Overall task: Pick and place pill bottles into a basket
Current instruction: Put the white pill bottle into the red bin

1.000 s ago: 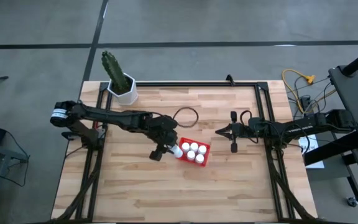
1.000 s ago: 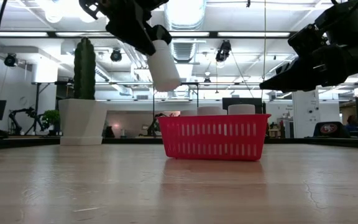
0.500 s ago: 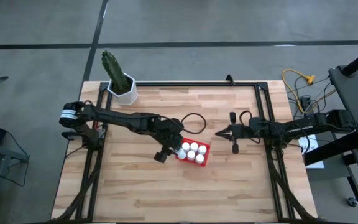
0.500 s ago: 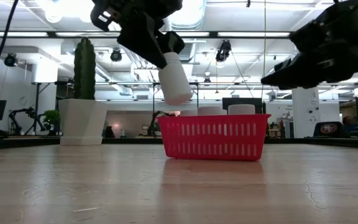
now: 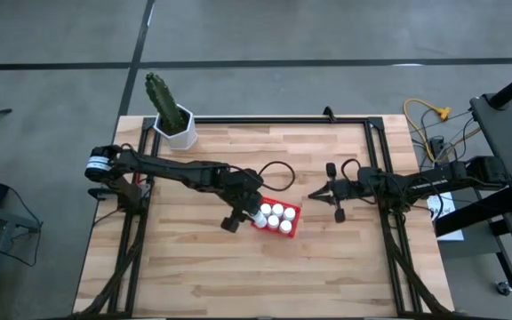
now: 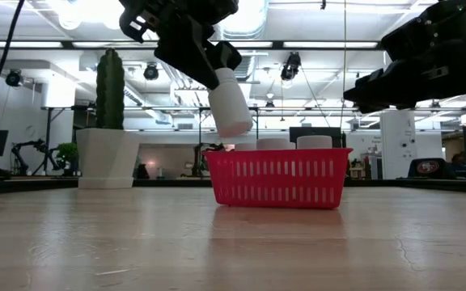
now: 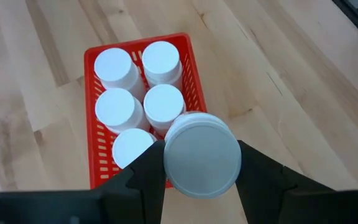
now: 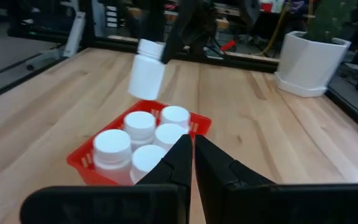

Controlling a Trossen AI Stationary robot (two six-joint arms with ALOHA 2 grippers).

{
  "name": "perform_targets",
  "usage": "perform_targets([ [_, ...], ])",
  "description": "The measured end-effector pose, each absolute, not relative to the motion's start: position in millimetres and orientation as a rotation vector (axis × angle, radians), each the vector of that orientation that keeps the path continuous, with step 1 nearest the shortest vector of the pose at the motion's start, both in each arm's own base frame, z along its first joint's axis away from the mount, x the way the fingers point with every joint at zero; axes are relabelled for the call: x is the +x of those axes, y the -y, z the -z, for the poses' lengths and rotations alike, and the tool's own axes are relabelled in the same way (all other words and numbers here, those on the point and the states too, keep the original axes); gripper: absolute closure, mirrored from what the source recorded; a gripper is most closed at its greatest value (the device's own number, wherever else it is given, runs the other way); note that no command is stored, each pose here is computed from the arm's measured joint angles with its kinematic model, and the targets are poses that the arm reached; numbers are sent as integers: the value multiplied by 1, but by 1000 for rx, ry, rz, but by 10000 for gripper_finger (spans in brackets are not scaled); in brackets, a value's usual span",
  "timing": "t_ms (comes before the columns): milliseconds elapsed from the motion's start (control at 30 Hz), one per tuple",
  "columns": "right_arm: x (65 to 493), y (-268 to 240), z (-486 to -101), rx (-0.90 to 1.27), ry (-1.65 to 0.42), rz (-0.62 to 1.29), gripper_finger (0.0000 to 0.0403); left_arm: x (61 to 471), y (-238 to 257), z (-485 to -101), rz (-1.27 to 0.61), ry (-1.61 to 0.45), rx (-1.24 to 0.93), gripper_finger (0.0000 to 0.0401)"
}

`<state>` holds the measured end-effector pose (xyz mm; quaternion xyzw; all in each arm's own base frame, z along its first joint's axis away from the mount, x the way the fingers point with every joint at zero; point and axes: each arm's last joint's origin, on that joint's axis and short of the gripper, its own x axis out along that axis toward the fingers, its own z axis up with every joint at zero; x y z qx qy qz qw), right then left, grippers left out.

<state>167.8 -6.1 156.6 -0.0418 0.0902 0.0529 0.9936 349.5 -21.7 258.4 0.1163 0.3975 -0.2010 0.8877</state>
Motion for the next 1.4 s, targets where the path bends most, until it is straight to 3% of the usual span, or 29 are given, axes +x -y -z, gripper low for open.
perform_targets([
  [1400,167,5,-154,-81,-184,-156,394,367,22,-222,458,-933,260,260],
])
